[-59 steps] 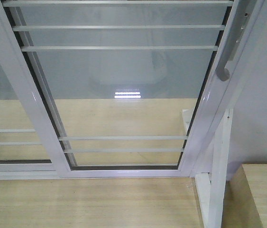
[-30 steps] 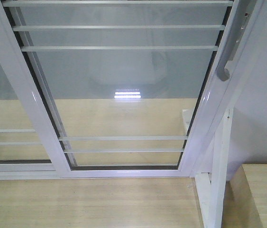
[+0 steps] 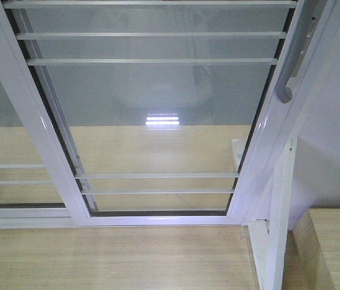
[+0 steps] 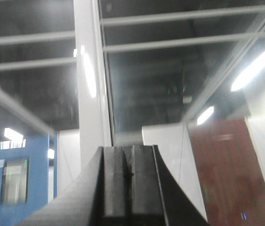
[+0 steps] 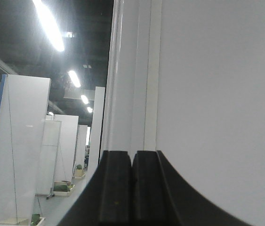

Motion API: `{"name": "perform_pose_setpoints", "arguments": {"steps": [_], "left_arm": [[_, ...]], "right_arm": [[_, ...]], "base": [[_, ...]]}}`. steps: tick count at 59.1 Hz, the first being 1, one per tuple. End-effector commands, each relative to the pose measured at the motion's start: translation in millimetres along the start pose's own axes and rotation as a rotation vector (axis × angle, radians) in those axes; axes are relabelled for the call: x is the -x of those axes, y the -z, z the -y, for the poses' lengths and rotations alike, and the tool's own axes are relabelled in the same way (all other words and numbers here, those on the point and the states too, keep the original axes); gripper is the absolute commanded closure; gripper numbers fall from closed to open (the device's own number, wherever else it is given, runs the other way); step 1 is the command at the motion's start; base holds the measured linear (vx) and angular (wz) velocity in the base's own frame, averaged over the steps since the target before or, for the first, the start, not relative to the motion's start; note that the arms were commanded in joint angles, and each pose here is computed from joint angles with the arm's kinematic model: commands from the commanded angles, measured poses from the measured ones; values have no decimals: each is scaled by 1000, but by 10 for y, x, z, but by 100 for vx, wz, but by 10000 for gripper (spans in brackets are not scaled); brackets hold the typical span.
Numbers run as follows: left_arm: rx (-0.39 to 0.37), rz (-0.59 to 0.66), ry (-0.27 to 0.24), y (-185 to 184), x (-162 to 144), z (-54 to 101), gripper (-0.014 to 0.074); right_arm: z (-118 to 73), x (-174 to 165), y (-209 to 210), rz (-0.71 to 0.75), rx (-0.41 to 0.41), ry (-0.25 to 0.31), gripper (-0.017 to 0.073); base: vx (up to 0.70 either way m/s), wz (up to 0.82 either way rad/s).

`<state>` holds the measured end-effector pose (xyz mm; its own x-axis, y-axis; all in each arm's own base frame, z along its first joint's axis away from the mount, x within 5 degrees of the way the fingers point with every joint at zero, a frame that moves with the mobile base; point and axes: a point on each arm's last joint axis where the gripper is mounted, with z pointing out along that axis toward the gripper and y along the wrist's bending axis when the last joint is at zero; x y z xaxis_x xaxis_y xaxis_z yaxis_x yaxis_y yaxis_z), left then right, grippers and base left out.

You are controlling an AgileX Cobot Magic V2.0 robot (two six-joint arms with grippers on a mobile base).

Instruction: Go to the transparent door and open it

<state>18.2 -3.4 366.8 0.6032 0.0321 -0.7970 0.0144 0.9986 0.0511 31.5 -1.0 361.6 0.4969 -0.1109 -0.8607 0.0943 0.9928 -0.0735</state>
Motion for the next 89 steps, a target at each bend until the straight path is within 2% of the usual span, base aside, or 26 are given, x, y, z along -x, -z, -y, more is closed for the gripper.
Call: {"name": "perform_pose_setpoints", "arguments": {"steps": [1,8,15,25,39,45,49,52,54,63,68,76,79,84,89], "left_arm": [[29,-162,45,-270,188,-47,599],[51,-379,43,-573,123,-78,599],[52,-488,43,-742,-81,-80,599],[51,-549,44,-844,-227,-77,599],[49,-548,40,-843,-225,-78,596],[48,-551,33,-842,-227,-78,582],[48,-556,29,-840,-231,-79,557],[49,-560,29,-837,-235,-79,528],[49,-565,29,-835,-238,-80,505],[51,-577,35,-829,-247,-80,385],[53,-584,37,-826,-252,-80,277],[61,-696,35,-809,-388,-85,109],[61,-740,36,-814,-490,-82,67],[61,-811,45,-798,-699,-71,24],[67,-867,111,-798,-890,-45,16]], "right_arm": [[15,230,-255,51,1,41,567],[4,44,-550,-64,14,74,567],[-15,-248,-773,-201,30,80,567],[-33,-557,-928,-368,45,77,567],[-42,-708,-987,-446,51,71,547],[-41,-757,-969,-502,40,22,493],[-39,-770,-959,-522,10,-84,429],[-39,-778,-955,-531,-4,-131,378],[-39,-781,-953,-536,-6,-138,344],[-41,-813,-946,-567,-2,-121,152],[-41,-809,-952,-559,-1,-122,77],[-49,-918,-1015,-589,0,-120,76],[-59,-1004,-1053,-618,12,-93,88],[-78,-1186,-1138,-670,54,-1,102],[-103,-1330,-1246,-679,95,64,102]], "base": [[0,0],[0,0],[0,0],[0,0],[0,0],[0,0],[0,0],[0,0],[0,0],[0,0],[0,0],[0,0],[0,0],[0,0],[0,0]]}}
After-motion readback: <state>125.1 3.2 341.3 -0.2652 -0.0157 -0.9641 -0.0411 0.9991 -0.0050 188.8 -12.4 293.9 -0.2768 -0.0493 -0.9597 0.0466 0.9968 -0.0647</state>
